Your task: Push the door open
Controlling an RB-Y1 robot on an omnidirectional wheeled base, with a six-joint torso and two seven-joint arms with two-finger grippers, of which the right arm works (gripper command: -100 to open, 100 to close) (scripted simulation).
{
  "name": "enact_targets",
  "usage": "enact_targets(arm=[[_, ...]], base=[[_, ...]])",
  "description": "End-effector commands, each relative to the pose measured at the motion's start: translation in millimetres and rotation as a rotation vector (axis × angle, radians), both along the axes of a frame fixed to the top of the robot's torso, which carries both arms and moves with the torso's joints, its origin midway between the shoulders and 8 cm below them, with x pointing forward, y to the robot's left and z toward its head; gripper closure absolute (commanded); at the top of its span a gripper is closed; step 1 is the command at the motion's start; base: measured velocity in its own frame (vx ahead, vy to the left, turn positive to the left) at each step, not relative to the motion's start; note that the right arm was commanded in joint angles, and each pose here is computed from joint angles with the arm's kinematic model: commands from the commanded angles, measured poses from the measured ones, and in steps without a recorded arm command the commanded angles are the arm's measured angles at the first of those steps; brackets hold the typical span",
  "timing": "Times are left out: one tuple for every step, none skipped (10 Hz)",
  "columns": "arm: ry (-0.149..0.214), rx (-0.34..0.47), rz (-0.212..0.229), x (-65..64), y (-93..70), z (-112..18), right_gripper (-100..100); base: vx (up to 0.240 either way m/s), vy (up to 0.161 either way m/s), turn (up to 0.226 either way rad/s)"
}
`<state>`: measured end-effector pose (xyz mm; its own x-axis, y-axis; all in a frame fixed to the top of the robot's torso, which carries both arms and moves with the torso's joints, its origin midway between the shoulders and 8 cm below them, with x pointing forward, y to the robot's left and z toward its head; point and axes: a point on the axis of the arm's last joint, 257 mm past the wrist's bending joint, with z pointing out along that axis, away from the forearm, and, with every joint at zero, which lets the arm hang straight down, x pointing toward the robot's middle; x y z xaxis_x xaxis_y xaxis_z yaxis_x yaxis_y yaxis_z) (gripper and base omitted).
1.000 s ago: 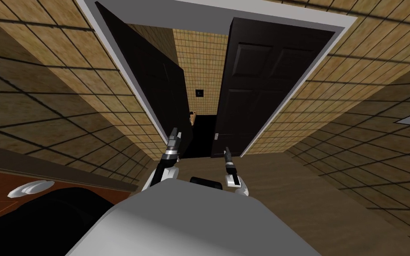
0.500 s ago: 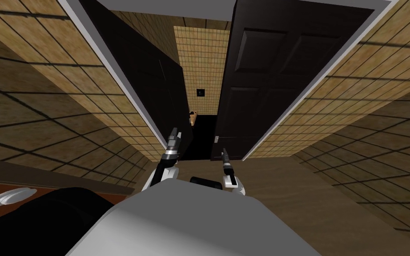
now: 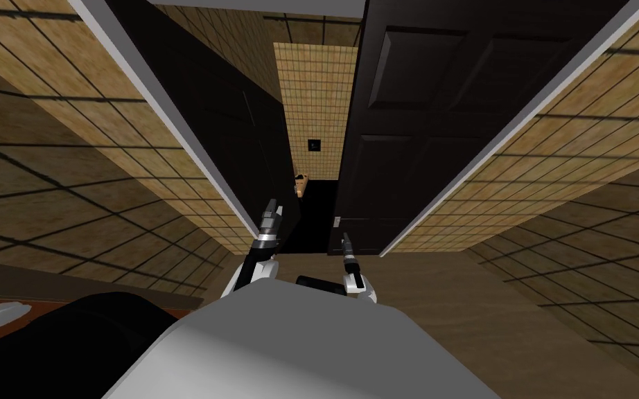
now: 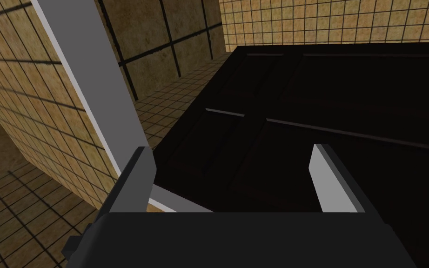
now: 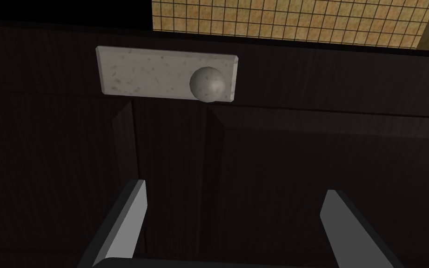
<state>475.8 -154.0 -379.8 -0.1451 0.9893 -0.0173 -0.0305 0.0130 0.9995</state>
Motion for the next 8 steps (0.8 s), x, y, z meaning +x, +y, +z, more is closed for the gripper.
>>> enact_targets(arm=[[0.017,0.006,0.009,-1.9,8.8,-6.8,-100],[0.019,0.007,0.01,-2.1,10.3,-7.6,-100],[0.029,0.012,0.015,-3.2,16.3,-11.0,-100],[0.029,0.012,0.015,-3.2,16.3,-11.0,-100],[0.028,0.011,0.014,-3.3,15.3,-10.3,-100],[0.028,-0.02,0.008,-2.0,-1.8,-12.2,-100],[0.028,-0.033,0.005,-1.2,-9.7,-12.9,-100],[0.028,-0.033,0.005,-1.2,-9.7,-12.9,-100]], base=[[0.119,-0.055,0.039],[0.087,-0.042,0.013],[0.081,-0.026,0.023],[0.049,-0.015,0.011],[0.015,-0.005,0.001],[0.087,0.008,0.023],[0.159,0.029,0.023],[0.115,0.026,0.002]])
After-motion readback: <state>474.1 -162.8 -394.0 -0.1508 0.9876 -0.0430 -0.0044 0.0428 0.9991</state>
